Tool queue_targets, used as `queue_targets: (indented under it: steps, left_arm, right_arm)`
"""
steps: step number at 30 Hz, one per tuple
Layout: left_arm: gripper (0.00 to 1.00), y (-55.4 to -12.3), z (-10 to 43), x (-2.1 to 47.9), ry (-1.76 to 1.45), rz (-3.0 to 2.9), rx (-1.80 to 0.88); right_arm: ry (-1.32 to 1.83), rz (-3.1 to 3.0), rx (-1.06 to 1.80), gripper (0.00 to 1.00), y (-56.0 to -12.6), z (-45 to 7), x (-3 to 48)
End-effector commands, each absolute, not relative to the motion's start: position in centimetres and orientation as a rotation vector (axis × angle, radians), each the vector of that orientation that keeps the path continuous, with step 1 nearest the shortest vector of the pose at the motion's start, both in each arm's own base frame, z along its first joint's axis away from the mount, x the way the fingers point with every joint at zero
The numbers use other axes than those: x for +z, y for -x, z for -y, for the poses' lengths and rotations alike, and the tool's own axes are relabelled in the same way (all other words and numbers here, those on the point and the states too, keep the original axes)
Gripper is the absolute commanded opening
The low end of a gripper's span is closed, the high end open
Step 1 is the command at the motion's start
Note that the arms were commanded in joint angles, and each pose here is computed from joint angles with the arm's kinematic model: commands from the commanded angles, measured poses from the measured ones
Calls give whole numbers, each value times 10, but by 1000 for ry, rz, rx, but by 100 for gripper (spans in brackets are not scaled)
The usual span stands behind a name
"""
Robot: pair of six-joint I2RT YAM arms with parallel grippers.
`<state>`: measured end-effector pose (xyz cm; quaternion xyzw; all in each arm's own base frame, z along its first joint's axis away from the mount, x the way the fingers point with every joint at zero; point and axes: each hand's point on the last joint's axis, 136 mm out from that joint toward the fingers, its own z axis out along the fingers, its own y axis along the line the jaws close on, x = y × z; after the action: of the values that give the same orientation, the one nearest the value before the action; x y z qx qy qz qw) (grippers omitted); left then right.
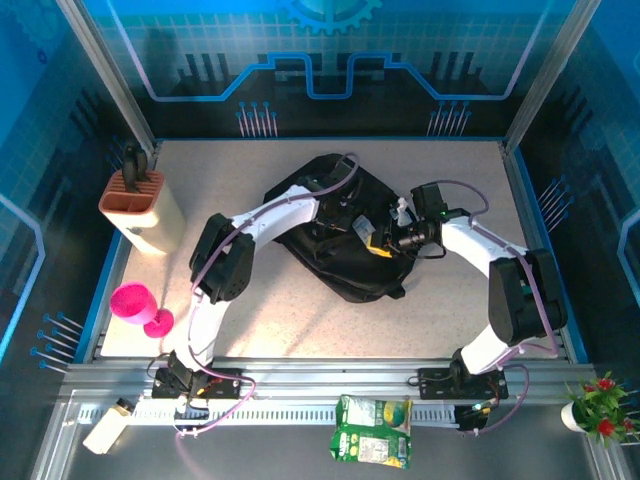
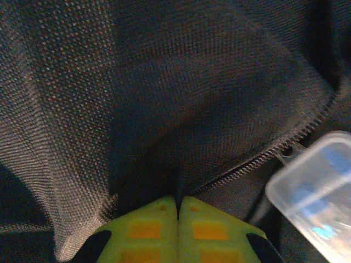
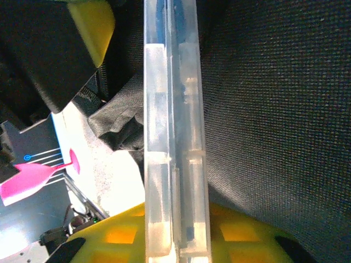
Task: Pack the student bag
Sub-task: Open the student bag at the top-center of the table, then place the loose stationery in the student bag, then adjust the loose stationery in the student bag.
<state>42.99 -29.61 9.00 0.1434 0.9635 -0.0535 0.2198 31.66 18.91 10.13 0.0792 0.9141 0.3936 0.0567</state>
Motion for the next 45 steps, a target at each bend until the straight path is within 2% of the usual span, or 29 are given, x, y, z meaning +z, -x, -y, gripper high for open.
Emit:
queue_targets:
  steps: [1,10,13,17,22,24,26,30,36,45]
  left_arm:
    - [0,-430,307,129,-423,-2565,-298]
    - [0,-422,305,131,-438,-2556,-332]
    - [2,-422,303,131,-424,-2562,-336]
    - [4,-423,299,128,-390,-2575,-345]
    - [6,-421,297,128,-374,-2583,-384]
    - [6,-420,298,127,-376,-2585,-405]
    - [7,-420,299,126,-376,-2586,-420]
    - [7,-420,302,126,-375,-2583,-442]
    - [7,-421,303,128,-368,-2581,-455]
    - [8,-421,304,133,-351,-2579,-491]
  right_arm:
    - [-386,-2923,1263,7,-291,-194,84]
    - [-319,-2786,1464,8,-332,-223,99]
    - [-275,-2773,1452,12,-353,-231,96]
    - [-257,-2764,1379,27,-371,-226,93]
    - [-252,-2690,1341,52,-361,-203,111]
    - [-246,-2644,1350,57,-353,-195,120]
    - [-228,-2616,1356,58,-345,-192,127]
    - [-235,-2601,1360,46,-340,-193,132]
    - [-270,-2627,1326,22,-362,-204,122]
    - [-246,-2568,1360,5,-413,-239,109]
